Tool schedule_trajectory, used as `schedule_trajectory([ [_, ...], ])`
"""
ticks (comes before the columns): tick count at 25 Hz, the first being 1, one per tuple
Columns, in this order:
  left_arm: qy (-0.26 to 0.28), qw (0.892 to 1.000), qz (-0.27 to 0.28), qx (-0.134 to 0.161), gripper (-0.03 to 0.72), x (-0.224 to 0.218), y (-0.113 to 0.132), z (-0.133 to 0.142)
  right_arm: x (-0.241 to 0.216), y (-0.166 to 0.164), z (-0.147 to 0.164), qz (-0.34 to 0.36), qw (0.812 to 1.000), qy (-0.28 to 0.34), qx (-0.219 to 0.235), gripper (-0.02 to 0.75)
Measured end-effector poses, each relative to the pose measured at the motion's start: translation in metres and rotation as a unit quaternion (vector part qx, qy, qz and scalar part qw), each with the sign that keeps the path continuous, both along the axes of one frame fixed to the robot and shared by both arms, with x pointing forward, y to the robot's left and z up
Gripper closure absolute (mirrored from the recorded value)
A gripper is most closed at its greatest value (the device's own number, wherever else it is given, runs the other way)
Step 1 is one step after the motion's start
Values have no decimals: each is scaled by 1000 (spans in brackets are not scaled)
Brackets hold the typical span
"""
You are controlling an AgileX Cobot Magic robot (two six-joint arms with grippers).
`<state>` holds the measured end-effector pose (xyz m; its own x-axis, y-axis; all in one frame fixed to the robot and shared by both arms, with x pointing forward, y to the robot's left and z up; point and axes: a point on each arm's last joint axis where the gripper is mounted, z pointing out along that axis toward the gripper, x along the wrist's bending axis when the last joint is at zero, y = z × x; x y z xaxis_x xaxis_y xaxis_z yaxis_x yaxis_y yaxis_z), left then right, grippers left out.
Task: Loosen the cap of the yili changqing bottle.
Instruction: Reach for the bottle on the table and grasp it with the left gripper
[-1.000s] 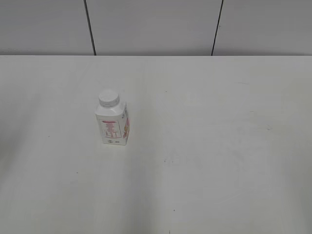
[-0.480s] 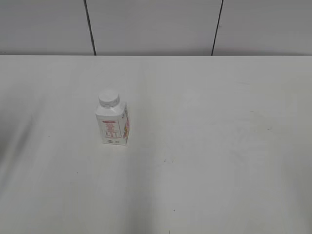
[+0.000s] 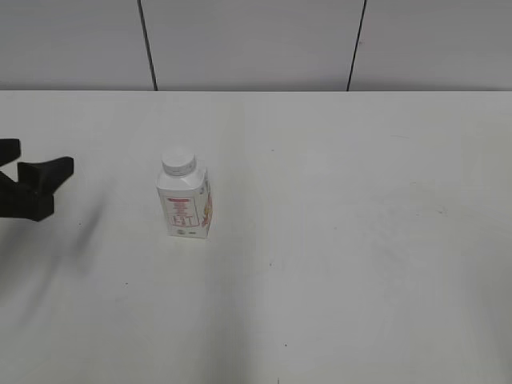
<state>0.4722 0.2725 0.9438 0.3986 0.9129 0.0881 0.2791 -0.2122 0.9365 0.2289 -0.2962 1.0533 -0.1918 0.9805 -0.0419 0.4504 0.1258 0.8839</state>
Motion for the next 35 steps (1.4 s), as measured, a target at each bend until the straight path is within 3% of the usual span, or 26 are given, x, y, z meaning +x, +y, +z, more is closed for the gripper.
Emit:
schedule_trajectory([
  [6, 30, 995, -92, -11, 177, 7, -14, -28, 0, 0, 0, 0, 1000, 0, 0, 152],
  [13, 45, 974, -222, -28, 144, 24, -32, -57, 0, 0, 0, 0, 1000, 0, 0, 152],
  [17, 43, 967, -247, -45, 111, 39, -35, -70, 0, 0, 0, 0, 1000, 0, 0, 152],
  [25, 30, 955, -294, -34, 101, 65, -43, -83, 0, 0, 0, 0, 1000, 0, 0, 152],
  [35, 31, 937, -346, -31, 100, 81, -70, -102, 0, 0, 0, 0, 1000, 0, 0, 152],
])
